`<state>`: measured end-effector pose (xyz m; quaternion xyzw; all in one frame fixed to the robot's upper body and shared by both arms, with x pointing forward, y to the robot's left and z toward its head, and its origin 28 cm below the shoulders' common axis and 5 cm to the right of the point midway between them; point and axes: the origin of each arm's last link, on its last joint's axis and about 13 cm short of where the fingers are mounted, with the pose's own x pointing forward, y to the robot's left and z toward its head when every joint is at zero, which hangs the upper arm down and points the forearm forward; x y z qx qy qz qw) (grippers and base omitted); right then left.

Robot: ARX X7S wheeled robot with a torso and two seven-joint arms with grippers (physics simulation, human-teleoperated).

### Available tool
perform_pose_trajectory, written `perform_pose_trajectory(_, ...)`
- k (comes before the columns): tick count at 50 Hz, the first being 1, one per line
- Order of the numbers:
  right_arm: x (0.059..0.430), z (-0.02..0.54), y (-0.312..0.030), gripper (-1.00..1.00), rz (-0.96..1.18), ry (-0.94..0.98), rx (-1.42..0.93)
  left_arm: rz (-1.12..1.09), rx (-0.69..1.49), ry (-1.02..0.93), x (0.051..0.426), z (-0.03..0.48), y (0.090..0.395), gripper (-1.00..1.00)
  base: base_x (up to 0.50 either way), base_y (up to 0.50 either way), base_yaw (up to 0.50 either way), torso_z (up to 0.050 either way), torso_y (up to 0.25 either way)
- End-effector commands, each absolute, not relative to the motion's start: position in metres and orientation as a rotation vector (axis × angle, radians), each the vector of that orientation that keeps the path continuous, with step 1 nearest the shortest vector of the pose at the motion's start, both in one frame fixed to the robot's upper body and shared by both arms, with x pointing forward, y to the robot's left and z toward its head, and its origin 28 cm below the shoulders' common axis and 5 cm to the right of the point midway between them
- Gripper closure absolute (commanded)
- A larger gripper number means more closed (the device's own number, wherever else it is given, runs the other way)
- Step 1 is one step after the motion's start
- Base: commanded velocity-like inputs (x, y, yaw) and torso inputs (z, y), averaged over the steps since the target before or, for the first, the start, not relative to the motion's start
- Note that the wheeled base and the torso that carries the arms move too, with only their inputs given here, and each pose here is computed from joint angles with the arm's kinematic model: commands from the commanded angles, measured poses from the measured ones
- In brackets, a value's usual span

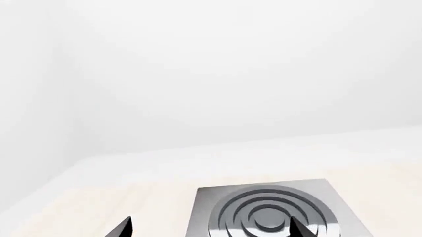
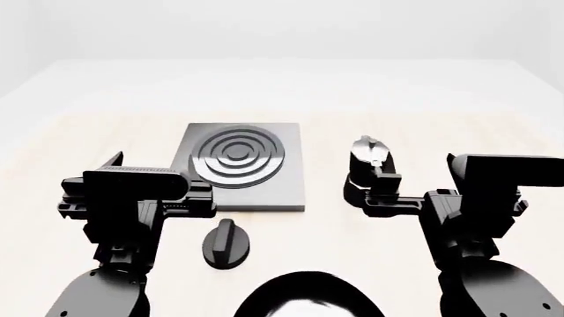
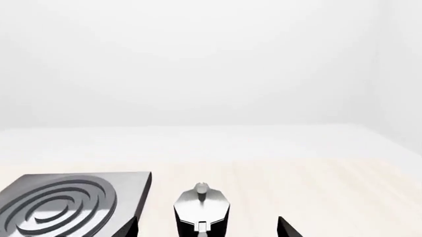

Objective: Turn on the stove and put the frying pan on it.

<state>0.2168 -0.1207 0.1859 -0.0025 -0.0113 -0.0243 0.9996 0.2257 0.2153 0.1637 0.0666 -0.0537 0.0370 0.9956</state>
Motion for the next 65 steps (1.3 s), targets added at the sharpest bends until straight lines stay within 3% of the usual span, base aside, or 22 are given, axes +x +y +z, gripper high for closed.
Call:
perform_pose_trajectory(1,0.217,0.185,-0.121,-1.0,-0.051,-0.015,-0.007,0.073,0.13,-0.105,0.225,0.164,0.216,-1.0,0.5,0.0,0.0,0.0,0.0)
perform_pose_trajectory(10,0.216,0.188,-0.122,-1.0,-0.057,-0.015,-0.005,-0.035,0.071,-0.031,0.224,0.179,0.217,-1.0,0.06,0.0,0.0,0.0,0.0)
perform_pose_trajectory(15,0.216,0.19,-0.124,-1.0,-0.059,-0.012,-0.013,-0.071,0.172,0.076,0.23,0.211,0.231,-1.0,0.0,0.0,0.0,0.0,0.0)
perform_pose_trajectory(17,0.216,0.19,-0.124,-1.0,-0.058,-0.009,-0.009,-0.088,0.116,0.084,0.232,0.222,0.236,-1.0,0.0,0.0,0.0,0.0,0.0)
perform_pose_trajectory(20,0.221,0.192,-0.131,-1.0,-0.209,-0.025,-0.04,-0.041,0.156,0.062,0.231,0.239,0.247,-1.0,0.0,0.0,0.0,0.0,0.0)
perform_pose_trajectory(24,0.227,0.21,-0.165,-1.0,-0.5,-0.077,-0.005,-0.071,0.115,0.047,0.225,0.248,0.251,-1.0,0.0,0.0,0.0,0.0,0.0)
perform_pose_trajectory(27,0.223,0.218,-0.184,-1.0,-0.58,-0.091,0.0,-0.115,0.093,0.067,0.225,0.245,0.252,-1.0,0.0,0.0,0.0,0.0,0.0)
perform_pose_trajectory(40,0.214,0.214,-0.203,-1.0,-0.66,-0.076,-0.003,-0.419,0.069,0.445,0.228,0.252,0.267,-1.0,0.0,0.0,0.0,0.0,0.0)
perform_pose_trajectory(49,0.216,0.209,-0.2,-1.0,-0.647,-0.059,0.0,-0.289,0.013,0.715,0.247,0.251,0.276,-1.0,0.0,0.0,0.0,0.0,0.0)
perform_pose_trajectory(65,0.218,0.204,-0.2,-1.0,-0.638,-0.047,-0.002,-0.171,0.047,0.863,0.256,0.236,0.278,-1.0,0.0,0.0,0.0,0.0,0.0)
